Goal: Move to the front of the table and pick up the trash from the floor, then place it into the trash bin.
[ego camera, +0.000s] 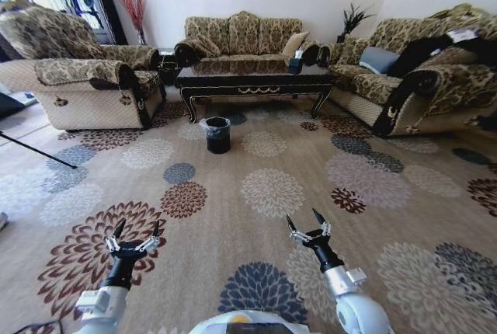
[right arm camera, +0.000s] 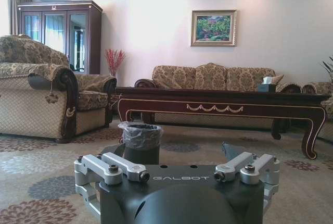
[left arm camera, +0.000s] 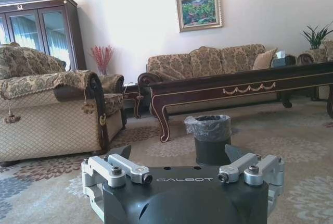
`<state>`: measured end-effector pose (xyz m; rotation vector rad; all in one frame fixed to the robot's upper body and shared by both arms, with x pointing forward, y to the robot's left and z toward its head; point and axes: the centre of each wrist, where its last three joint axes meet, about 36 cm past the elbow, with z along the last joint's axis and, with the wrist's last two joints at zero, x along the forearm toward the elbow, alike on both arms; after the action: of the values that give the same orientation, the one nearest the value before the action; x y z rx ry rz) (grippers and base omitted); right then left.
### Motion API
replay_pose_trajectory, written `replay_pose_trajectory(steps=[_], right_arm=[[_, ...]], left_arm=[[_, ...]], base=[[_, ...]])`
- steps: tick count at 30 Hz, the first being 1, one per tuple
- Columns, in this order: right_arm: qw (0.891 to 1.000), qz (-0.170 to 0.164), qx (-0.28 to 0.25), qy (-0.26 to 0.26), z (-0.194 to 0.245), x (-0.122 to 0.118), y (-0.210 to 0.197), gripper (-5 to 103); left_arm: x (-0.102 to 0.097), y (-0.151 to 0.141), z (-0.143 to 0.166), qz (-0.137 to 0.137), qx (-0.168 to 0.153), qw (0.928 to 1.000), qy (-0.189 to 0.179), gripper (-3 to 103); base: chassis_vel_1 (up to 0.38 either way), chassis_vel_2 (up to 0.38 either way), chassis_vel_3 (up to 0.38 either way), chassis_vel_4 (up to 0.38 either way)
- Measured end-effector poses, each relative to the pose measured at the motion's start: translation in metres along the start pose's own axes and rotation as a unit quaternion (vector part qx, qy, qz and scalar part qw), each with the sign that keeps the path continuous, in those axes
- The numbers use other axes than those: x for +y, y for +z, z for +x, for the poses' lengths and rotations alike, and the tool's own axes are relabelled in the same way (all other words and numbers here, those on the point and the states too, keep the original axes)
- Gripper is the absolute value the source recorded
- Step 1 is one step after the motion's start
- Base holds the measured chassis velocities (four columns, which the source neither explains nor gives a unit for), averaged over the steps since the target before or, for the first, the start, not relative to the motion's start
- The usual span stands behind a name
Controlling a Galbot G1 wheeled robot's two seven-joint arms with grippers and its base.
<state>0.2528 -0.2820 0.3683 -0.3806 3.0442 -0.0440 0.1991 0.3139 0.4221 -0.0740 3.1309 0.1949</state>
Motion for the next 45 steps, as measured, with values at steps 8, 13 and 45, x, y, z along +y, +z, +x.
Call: replay_pose_trajectory(steps=[8,13,45], right_arm=[[1.0,0.0,0.0,0.0,0.0002,0.0001,0.0001,100],[1.0,0.0,0.0,0.0,0.0002,0.0001,0.0001,100],[1.0,0.0,0.0,0.0,0.0002,0.0001,0.0001,100]], left_arm=[[0.0,0.0,0.0,0.0,0.0,1.0,0.0,100],[0.0,0.0,0.0,0.0,0.0,1.0,0.0,100],[0.0,0.0,0.0,0.0,0.0,1.0,0.0,100]], base=[[0.0,0.0,0.0,0.0],[0.0,0.0,0.0,0.0],[0.0,0.0,0.0,0.0]])
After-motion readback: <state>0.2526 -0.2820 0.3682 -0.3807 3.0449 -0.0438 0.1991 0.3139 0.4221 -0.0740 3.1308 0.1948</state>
